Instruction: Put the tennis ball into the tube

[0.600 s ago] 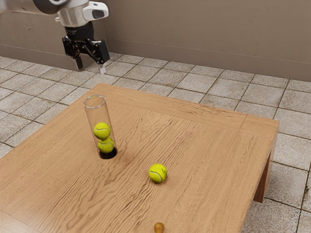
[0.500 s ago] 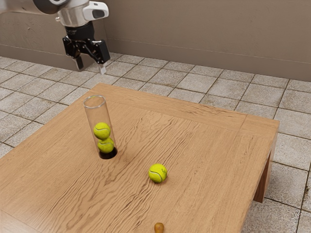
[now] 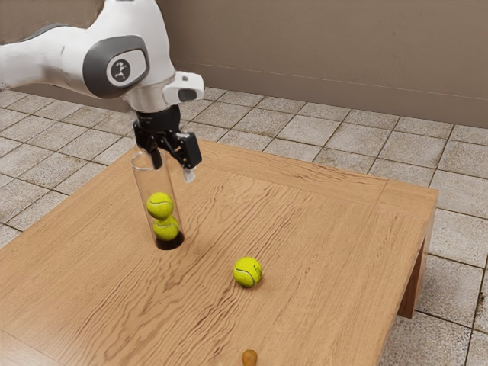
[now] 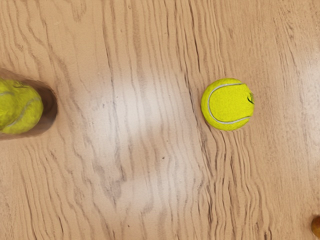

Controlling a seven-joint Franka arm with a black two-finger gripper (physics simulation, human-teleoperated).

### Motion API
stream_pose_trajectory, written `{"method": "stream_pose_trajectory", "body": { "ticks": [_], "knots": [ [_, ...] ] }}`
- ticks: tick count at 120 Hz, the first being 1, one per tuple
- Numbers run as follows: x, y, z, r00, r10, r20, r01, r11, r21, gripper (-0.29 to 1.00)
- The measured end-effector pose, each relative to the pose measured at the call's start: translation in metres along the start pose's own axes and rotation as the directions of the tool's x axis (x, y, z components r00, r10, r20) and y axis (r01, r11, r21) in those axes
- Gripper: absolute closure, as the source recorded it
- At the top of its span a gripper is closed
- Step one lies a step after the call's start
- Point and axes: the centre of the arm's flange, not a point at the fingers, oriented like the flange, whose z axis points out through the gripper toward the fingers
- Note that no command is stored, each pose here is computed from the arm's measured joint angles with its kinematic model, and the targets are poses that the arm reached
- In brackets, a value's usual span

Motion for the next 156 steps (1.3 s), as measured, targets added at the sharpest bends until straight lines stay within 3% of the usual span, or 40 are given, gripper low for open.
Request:
{"method": "stream_pose_trajectory", "body": {
  "ticks": [67, 156],
  "knots": [
    [0.034, 0.031, 0.176, 1.0, -0.03, -0.008, 0.029, 0.995, -0.099, 0.0],
    [0.07, 0.061, 0.265, 1.0, -0.014, 0.027, 0.017, 0.992, -0.125, 0.0]
  ]
}}
